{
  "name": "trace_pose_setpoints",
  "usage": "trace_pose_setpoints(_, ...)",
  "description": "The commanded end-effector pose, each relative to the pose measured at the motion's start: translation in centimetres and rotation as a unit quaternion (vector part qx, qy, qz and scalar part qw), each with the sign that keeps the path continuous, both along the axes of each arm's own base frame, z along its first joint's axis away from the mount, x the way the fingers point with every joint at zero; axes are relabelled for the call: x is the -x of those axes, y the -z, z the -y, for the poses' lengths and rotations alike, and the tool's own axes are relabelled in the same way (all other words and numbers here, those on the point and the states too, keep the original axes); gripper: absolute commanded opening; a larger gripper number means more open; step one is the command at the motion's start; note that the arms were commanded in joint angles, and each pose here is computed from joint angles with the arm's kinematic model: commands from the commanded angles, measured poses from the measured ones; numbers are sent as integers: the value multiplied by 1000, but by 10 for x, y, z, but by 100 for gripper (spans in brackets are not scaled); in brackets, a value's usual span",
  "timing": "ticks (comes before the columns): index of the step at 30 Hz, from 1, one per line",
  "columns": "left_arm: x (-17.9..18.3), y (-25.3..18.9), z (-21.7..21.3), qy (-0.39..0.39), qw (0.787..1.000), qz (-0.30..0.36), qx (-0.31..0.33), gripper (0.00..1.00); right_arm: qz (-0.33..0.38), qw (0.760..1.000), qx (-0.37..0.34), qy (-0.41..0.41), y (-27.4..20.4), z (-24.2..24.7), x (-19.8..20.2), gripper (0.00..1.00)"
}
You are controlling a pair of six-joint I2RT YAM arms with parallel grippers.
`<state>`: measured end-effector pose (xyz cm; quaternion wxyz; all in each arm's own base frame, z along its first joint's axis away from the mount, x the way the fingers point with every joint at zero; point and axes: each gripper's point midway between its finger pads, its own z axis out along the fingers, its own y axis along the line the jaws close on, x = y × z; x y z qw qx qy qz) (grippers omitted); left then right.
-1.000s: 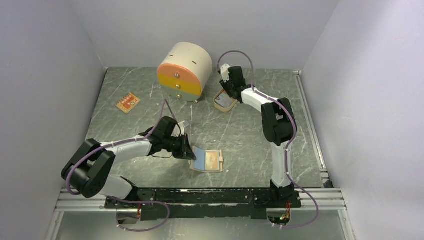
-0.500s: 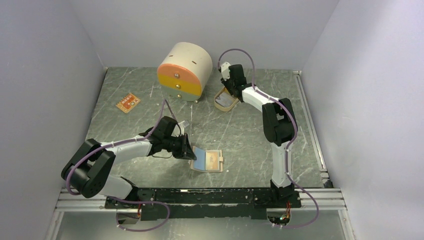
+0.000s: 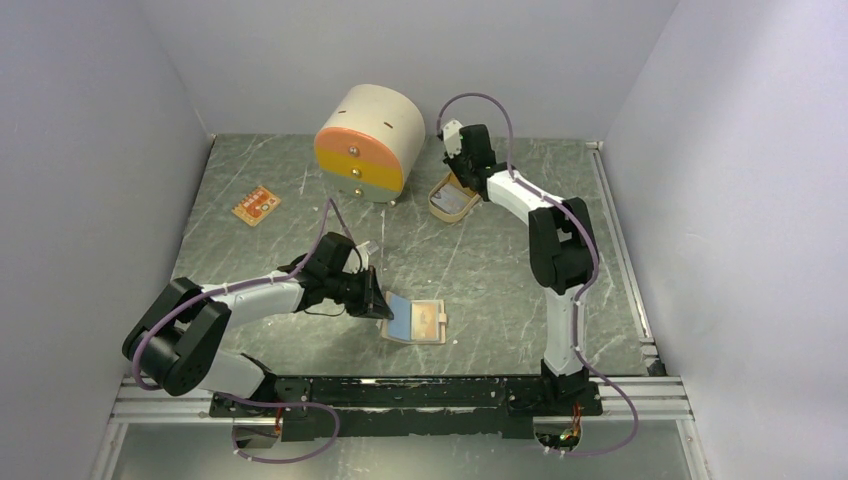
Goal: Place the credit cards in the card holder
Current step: Pick up the credit card from the storage box.
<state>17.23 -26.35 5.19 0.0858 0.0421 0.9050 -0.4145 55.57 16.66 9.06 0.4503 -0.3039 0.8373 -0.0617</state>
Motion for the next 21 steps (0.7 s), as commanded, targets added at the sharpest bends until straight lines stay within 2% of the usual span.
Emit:
trace_pose_setpoints(1,-3,-8,4,4,1000,9,18,9,29,999,-31,-9,-44,-2,-3,11)
trace_pose_setpoints(6,-4,-5,1,-2,1000,8,9,9,4,999,-48,-15,-41,-6,8,0)
trace_pose_setpoints(9,-4,-3,0,-8,1000,8,5,10,-9,997,-69,-17,-45,-10,19,0)
trace_pose_setpoints(11,-4,-1,-1,-12,1000,7,1,17,-14,996,-85,-20,-50,-13,26,0)
trace_pose_setpoints(16,-4,2,-2,-18,1000,1,-3,25,-28,992,-122,-11,-63,-15,46,0)
trace_pose_setpoints(21,-7,6,-2,-20,1000,4,-10,25,-47,984,-172,9,-78,-17,71,0)
